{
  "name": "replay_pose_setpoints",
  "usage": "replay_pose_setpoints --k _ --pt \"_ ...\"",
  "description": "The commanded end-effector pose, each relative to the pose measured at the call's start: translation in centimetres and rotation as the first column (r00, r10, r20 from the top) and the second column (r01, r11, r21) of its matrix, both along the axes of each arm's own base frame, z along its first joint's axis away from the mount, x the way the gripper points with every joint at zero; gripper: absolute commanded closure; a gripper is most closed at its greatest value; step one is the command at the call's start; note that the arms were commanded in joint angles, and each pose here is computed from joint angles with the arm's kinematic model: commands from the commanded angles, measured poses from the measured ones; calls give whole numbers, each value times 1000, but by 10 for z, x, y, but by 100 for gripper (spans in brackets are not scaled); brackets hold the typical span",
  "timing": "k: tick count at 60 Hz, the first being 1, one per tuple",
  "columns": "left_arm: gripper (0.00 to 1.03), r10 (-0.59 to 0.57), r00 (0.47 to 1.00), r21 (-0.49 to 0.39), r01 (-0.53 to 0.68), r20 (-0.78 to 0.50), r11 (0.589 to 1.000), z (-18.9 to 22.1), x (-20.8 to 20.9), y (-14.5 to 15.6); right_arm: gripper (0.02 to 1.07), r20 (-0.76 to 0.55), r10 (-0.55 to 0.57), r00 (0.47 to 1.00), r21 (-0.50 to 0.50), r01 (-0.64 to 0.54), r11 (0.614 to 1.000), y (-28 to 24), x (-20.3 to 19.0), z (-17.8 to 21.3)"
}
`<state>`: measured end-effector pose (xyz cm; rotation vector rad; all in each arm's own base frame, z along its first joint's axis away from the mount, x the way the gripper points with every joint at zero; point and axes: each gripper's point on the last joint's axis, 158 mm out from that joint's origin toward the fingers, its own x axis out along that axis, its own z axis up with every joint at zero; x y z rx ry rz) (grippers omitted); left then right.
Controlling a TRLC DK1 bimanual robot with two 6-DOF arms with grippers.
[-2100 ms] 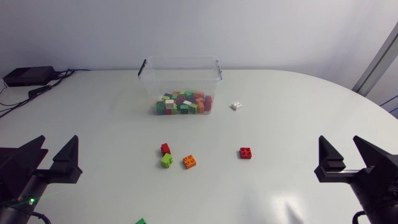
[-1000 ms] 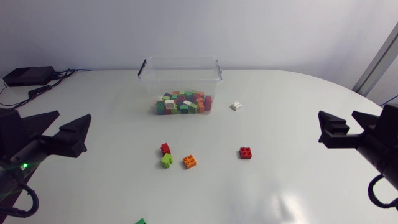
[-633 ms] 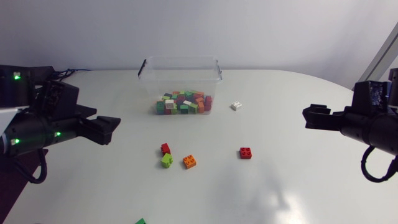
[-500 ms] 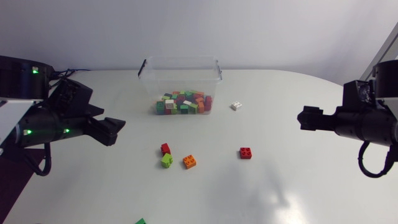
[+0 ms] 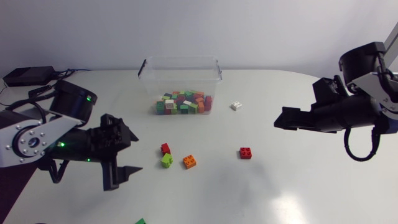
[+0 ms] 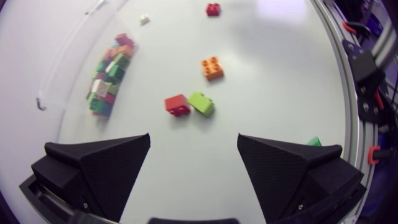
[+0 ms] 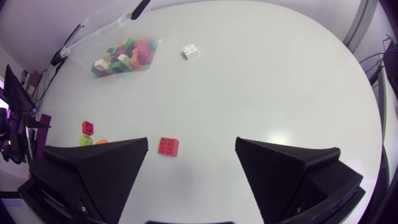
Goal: Place the duplo bricks in the container
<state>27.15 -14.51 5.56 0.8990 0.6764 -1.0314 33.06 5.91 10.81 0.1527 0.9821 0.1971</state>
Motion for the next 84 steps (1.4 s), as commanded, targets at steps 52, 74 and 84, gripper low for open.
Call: replay_pose_setpoints --k 52,74,84 --pt "9 -718 619 60 769 -319 637 -70 -155 -12 6 -146 230 962 -56 -240 969 44 5 -33" --pt "25 -735 572 24 795 -363 607 -78 -157 -17 6 -164 258 952 -57 -270 961 50 -3 -41" --pt "40 -741 576 11 792 -346 611 -78 -150 -24 6 -170 271 947 -55 -283 957 52 -9 -44"
